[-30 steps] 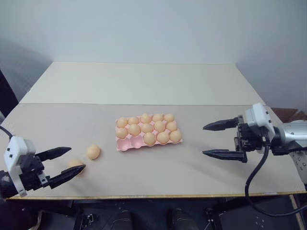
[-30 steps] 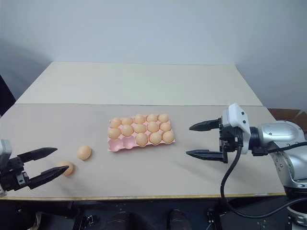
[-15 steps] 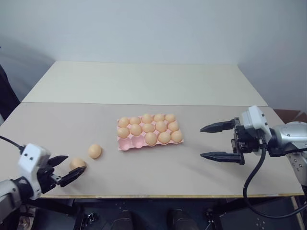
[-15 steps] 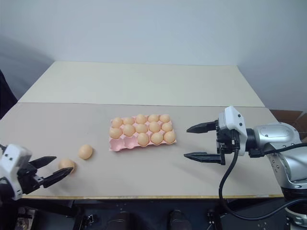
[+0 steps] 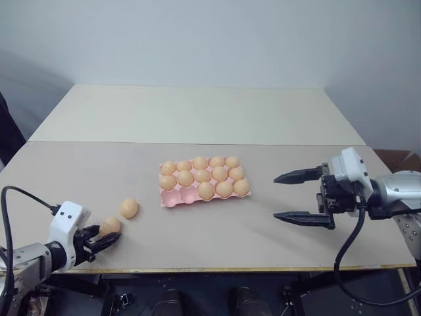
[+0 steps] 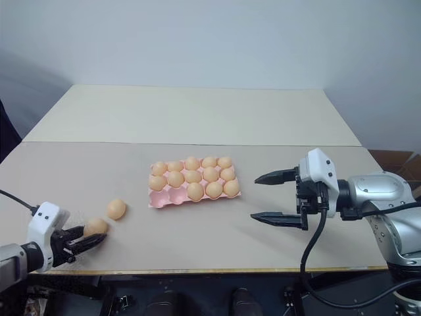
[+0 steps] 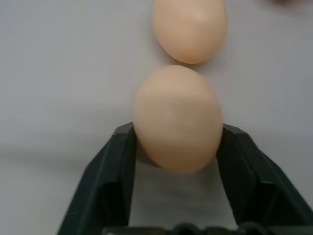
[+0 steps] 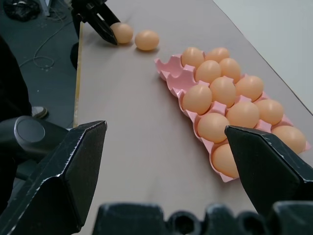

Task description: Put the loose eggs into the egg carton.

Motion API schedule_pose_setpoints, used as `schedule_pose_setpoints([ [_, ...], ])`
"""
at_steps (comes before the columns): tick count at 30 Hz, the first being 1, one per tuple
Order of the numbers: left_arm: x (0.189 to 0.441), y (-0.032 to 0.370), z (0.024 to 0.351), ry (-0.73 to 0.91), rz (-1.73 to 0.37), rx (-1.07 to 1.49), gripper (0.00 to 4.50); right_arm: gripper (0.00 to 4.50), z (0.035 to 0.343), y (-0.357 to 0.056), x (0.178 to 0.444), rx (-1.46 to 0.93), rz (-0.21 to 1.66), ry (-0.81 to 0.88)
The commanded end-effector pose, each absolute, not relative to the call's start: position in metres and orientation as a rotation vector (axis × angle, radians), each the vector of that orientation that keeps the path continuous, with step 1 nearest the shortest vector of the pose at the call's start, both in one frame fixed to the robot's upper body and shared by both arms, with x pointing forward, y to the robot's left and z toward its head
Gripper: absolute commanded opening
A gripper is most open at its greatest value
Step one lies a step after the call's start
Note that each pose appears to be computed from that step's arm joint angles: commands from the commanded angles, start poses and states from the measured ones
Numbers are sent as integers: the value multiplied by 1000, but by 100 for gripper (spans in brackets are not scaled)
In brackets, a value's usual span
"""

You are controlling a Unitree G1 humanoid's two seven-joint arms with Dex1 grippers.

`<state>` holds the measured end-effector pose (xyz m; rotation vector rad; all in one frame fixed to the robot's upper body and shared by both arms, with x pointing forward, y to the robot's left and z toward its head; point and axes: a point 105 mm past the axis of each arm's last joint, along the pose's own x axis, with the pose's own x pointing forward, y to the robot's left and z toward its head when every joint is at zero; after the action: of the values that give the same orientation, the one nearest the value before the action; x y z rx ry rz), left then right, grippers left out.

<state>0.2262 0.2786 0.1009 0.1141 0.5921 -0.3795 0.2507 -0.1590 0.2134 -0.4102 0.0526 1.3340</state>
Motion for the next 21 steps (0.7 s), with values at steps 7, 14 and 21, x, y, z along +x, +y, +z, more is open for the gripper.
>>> schedule_pose_setpoints([
  [7, 210, 281, 138, 526, -442, 251, 142, 450, 223, -161, 245, -452, 1321, -1],
  [14, 189, 260, 174, 388, -607, 228, 142, 450, 220, -161, 243, -450, 1303, -8],
  [21, 255, 209, 177, 227, -742, 207, 142, 450, 224, -159, 245, -467, 1284, -31],
])
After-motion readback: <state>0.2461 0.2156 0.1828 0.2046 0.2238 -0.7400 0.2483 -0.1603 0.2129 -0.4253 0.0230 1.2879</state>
